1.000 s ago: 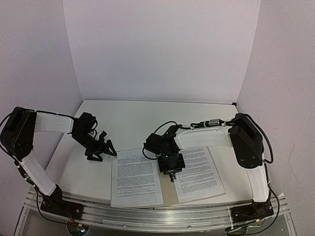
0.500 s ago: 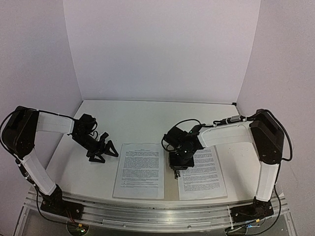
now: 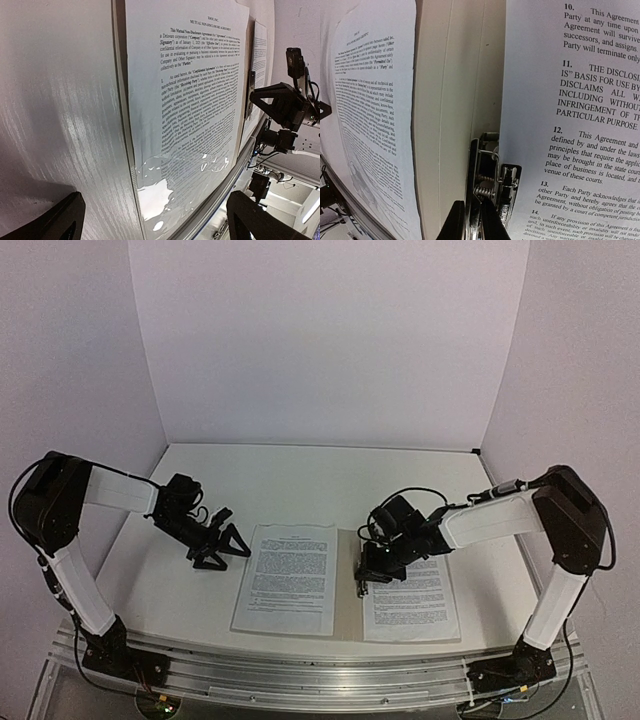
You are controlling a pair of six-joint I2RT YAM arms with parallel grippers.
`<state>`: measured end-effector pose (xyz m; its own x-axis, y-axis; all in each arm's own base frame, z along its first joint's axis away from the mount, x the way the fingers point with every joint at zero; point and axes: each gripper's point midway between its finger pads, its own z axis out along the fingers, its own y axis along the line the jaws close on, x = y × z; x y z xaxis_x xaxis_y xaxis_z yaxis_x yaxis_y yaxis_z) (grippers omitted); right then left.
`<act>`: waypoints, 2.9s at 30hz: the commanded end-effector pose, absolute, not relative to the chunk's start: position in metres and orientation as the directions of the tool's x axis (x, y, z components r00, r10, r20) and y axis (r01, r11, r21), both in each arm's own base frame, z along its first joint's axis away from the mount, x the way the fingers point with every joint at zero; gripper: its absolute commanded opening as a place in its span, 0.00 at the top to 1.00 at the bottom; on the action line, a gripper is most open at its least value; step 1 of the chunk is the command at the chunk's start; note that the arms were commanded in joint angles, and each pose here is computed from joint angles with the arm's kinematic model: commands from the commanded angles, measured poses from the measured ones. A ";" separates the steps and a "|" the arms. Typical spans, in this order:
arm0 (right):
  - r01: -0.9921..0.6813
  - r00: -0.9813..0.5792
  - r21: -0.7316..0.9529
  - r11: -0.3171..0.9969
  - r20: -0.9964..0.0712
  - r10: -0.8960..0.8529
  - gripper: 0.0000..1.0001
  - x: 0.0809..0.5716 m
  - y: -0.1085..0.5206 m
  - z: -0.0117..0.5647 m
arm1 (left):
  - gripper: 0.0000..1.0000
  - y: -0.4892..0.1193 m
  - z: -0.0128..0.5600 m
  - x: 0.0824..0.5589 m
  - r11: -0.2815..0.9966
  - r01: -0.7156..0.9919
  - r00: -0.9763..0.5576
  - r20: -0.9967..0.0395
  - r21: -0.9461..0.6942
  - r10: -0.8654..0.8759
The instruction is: Put the files into the folder
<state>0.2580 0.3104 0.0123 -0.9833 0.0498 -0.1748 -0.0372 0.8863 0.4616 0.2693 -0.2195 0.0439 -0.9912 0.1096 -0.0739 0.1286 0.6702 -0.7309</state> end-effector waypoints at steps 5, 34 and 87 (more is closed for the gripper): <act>-0.013 -0.993 0.534 0.846 -0.109 0.053 1.00 0.234 0.288 -0.011 | 0.00 -0.241 0.049 0.281 0.604 0.232 -0.971 -0.150 -0.763 0.183; -0.109 -0.960 0.785 0.609 -0.242 0.140 1.00 0.242 0.286 0.072 | 0.00 -0.259 0.059 0.290 0.571 0.312 -0.947 -0.198 -0.759 0.254; 0.291 -0.944 -0.194 0.937 -0.216 0.248 0.89 0.272 0.087 0.030 | 1.00 -0.267 0.145 0.320 0.679 0.437 -0.899 -0.316 -0.590 0.304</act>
